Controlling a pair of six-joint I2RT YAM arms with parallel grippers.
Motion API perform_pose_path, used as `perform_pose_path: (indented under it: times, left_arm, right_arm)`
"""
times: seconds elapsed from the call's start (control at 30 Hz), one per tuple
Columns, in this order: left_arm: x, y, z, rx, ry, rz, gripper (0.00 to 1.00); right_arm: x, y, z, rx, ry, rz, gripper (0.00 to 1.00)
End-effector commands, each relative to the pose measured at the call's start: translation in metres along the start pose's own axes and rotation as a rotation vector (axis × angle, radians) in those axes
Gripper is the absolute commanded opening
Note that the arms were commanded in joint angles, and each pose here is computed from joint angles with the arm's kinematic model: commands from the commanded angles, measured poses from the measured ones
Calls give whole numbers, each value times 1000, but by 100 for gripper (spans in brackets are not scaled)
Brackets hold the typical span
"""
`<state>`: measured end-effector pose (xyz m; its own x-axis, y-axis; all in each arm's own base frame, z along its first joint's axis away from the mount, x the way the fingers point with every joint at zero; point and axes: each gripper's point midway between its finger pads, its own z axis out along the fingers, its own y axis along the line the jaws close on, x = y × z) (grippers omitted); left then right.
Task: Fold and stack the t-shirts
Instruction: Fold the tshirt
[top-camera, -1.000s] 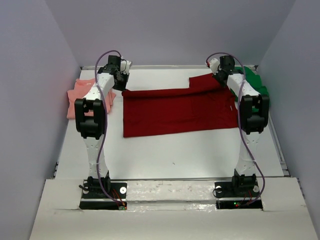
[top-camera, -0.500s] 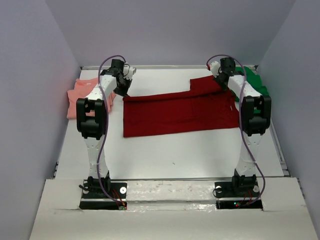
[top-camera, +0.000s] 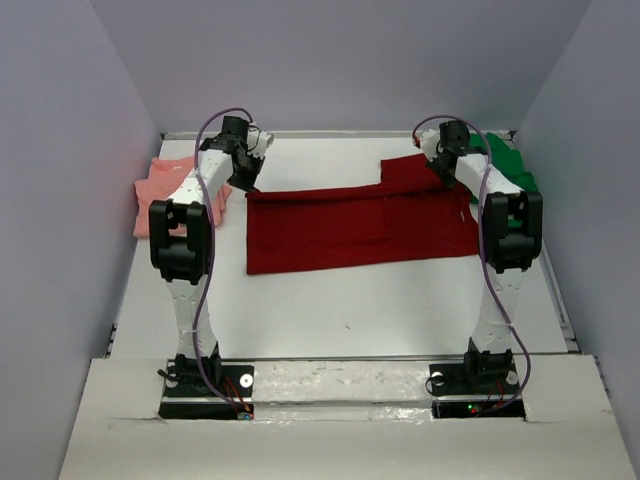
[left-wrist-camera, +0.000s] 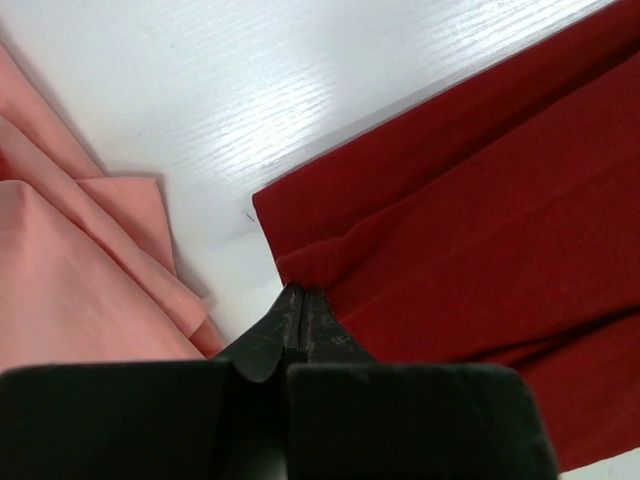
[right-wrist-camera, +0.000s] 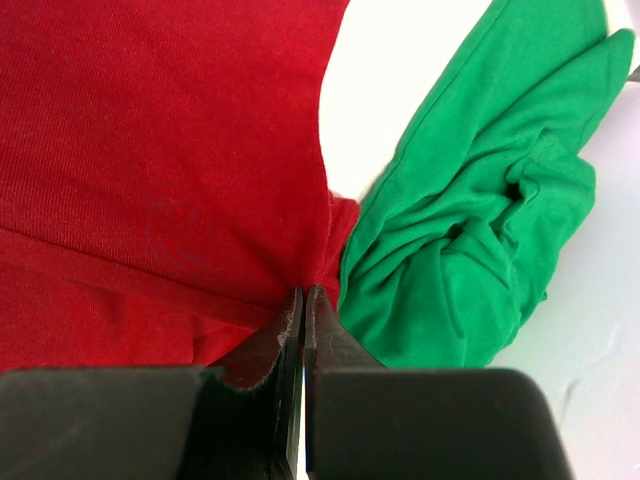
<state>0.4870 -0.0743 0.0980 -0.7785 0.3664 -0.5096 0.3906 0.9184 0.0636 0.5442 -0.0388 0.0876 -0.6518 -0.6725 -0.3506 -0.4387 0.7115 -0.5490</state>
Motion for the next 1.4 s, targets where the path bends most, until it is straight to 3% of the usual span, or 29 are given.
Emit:
perform_pose_path:
  times: [0.0,0.63,1.37]
  left_arm:
    - [-3,-2,-25,-15,-23,30,0]
    - [7,-23,-17,-7,23,93,0]
    - [26,-20,-9,-166,95,167,0]
  right_arm:
    - [-6,-20,-25,61,-26,9,0]
    - [11,-6,-22,35,14,-8,0]
    - [25,8,-18,5,45,-25,0]
